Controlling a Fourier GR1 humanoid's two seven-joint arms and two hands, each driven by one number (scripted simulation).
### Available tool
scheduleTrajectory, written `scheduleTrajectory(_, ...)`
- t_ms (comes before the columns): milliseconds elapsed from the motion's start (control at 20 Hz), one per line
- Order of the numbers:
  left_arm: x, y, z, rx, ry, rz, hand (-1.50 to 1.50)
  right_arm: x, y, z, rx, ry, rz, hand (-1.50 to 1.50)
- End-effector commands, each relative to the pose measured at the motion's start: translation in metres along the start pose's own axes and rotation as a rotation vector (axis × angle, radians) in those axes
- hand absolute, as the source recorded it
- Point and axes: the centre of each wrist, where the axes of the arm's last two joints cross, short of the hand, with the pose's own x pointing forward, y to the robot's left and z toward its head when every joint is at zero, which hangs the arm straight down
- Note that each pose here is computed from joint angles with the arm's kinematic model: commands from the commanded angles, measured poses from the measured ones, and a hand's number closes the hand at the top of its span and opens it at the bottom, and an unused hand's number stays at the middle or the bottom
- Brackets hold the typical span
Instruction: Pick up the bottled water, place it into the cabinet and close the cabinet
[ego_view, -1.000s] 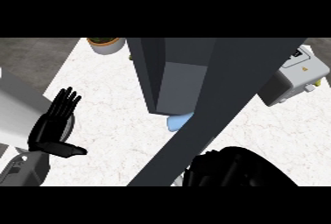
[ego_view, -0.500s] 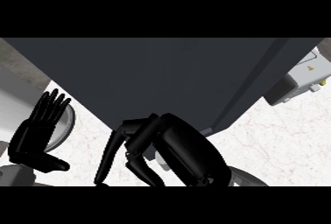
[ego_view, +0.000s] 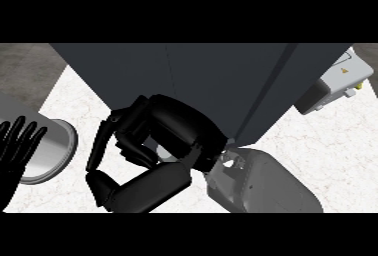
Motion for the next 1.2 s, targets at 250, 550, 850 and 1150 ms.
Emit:
scheduleTrajectory(250, 0.066, -0.025, 0.031, 0.054, 0.001, -0.033, -1.50, -0.012, -0.057, -0.020, -0.106, -0.053, 0.035, 1.50)
scheduleTrajectory(550, 0.055, -0.030, 0.029, 0.058, 0.000, -0.014, -1.50, -0.013, -0.096, -0.023, -0.279, -0.083, 0.124, 1.50)
scheduleTrajectory(850, 0.070, -0.037, 0.037, 0.044, 0.008, -0.024, -1.50, 0.007, -0.124, -0.014, -0.387, -0.096, 0.175, 1.50)
scheduleTrajectory(1150, 0.063, -0.042, 0.033, 0.072, 0.029, -0.013, -1.50, 0.011, -0.127, -0.012, -0.420, -0.142, 0.215, -1.50)
